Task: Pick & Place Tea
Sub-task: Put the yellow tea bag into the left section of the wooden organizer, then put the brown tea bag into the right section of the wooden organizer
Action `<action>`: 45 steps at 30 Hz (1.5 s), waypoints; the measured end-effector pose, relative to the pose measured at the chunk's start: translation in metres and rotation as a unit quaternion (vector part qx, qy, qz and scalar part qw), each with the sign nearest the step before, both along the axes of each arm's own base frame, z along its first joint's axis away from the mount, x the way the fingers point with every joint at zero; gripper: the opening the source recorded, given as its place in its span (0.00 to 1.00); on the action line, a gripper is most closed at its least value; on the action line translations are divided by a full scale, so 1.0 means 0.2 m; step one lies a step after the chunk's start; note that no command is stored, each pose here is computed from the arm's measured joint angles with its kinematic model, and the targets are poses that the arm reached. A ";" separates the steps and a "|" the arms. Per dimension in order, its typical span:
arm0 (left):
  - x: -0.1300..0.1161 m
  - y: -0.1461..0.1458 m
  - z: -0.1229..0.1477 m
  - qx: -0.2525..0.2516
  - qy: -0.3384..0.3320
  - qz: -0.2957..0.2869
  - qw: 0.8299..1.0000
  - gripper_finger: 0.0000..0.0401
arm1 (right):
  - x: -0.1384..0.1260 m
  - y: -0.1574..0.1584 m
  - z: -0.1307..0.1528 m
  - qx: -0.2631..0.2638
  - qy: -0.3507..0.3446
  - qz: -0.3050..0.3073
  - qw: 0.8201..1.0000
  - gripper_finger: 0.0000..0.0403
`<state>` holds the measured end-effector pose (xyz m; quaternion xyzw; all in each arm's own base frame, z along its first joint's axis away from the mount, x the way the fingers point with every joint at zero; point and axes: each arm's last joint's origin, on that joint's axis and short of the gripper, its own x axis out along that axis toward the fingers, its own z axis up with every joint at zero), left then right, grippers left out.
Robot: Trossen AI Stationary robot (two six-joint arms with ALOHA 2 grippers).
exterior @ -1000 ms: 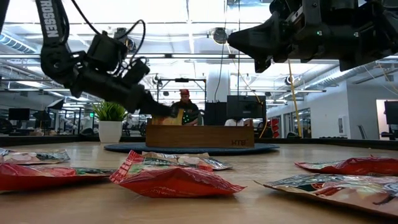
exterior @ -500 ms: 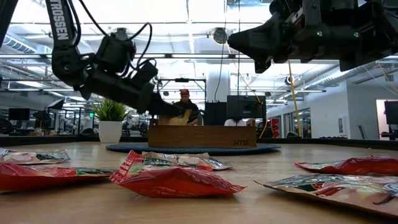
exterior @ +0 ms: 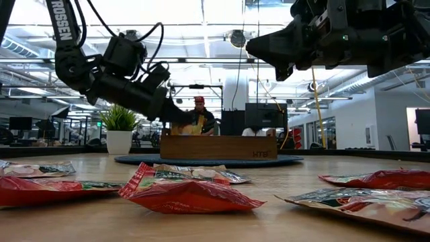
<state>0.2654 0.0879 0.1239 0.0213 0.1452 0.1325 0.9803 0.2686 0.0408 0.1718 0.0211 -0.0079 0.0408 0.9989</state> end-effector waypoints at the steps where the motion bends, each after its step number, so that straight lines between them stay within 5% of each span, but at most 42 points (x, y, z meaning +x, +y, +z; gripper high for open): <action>1: 0.00 0.00 0.00 0.002 0.004 0.002 1.000 0.07 | 0.00 0.00 0.00 0.000 0.000 0.000 1.000 0.09; 13: 0.00 0.00 0.00 0.002 0.006 0.019 1.000 0.41 | 0.00 0.00 0.00 0.000 0.000 0.000 1.000 0.15; 18: -0.01 -0.04 0.14 0.007 -0.049 0.011 0.999 0.49 | 0.00 0.00 0.00 -0.001 0.003 0.000 1.000 0.17; 25: -0.12 -0.13 0.44 0.014 -0.126 -0.009 0.992 0.51 | 0.00 0.00 0.00 -0.001 0.004 0.002 1.000 0.17; 32: -0.37 -0.26 0.68 -0.013 -0.156 -0.041 0.987 0.50 | 0.00 0.03 0.00 -0.007 0.004 0.012 1.000 0.17; 39: -0.62 -0.34 0.75 -0.030 -0.150 -0.063 0.986 0.50 | 0.00 0.03 0.00 -0.010 0.003 0.012 1.000 0.17; 45: -0.69 -0.37 0.74 -0.074 -0.130 -0.068 0.986 0.50 | -0.01 0.04 0.00 -0.016 0.002 0.018 1.000 0.17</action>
